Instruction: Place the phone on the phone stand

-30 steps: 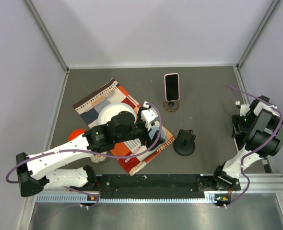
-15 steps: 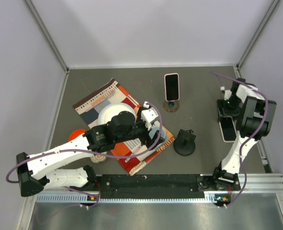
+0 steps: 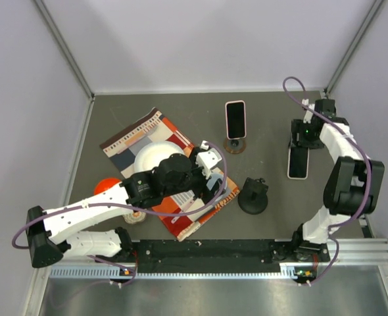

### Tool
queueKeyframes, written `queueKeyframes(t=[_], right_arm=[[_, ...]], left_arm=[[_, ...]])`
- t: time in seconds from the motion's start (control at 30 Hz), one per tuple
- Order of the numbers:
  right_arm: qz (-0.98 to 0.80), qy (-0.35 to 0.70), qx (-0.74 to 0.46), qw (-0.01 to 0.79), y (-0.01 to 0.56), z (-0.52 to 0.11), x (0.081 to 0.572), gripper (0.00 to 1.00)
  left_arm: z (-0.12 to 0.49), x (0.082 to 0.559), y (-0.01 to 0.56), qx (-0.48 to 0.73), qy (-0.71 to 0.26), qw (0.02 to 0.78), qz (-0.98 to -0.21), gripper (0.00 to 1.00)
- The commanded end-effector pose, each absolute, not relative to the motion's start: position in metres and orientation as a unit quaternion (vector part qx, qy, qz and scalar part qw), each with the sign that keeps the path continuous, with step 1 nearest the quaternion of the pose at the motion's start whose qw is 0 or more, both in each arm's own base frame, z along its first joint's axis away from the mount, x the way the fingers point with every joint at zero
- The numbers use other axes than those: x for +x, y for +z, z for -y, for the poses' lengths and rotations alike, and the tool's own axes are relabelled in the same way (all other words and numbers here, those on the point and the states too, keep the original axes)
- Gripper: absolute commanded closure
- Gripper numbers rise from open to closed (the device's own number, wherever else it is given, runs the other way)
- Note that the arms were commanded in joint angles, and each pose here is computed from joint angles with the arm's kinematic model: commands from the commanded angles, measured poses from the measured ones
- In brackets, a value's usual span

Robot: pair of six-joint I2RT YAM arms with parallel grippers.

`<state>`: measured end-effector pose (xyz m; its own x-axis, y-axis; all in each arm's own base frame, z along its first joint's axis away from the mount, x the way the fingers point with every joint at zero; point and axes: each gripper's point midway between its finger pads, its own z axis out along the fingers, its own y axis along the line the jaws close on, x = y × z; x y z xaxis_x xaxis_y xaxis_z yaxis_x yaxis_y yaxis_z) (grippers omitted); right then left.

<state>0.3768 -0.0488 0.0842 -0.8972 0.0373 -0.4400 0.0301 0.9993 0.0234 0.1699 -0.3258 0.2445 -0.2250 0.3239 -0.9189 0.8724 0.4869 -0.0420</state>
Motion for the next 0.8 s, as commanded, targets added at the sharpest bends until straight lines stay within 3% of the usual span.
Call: queueKeyframes(t=[0.0, 0.17, 0.47, 0.5, 0.7, 0.77], right_arm=[[-0.926, 0.030, 0.032, 0.376, 0.139, 0.032, 0.402, 1.00], [-0.922, 0.027, 0.031, 0.385, 0.120, 0.030, 0.401, 1.00], [-0.963, 0.026, 0.027, 0.268, 0.070, 0.033, 0.409, 1.00], [-0.966, 0.030, 0.025, 0.257, 0.072, 0.032, 0.410, 0.94], [-0.984, 0.034, 0.017, 0.176, 0.044, 0.032, 0.427, 0.82], [-0.984, 0.026, 0.023, 0.173, 0.045, 0.034, 0.431, 0.66]], left_arm=[[0.329, 0.177, 0.256, 0.401, -0.294, 0.496, -0.712, 0.03], [0.328, 0.181, 0.263, 0.393, -0.294, 0.505, -0.710, 0.03], [0.340, 0.184, 0.277, 0.387, -0.311, 0.495, -0.713, 0.03], [0.341, 0.184, 0.280, 0.387, -0.313, 0.493, -0.714, 0.03], [0.355, 0.180, 0.311, 0.385, -0.344, 0.486, -0.706, 0.04], [0.357, 0.180, 0.315, 0.386, -0.348, 0.490, -0.700, 0.04]])
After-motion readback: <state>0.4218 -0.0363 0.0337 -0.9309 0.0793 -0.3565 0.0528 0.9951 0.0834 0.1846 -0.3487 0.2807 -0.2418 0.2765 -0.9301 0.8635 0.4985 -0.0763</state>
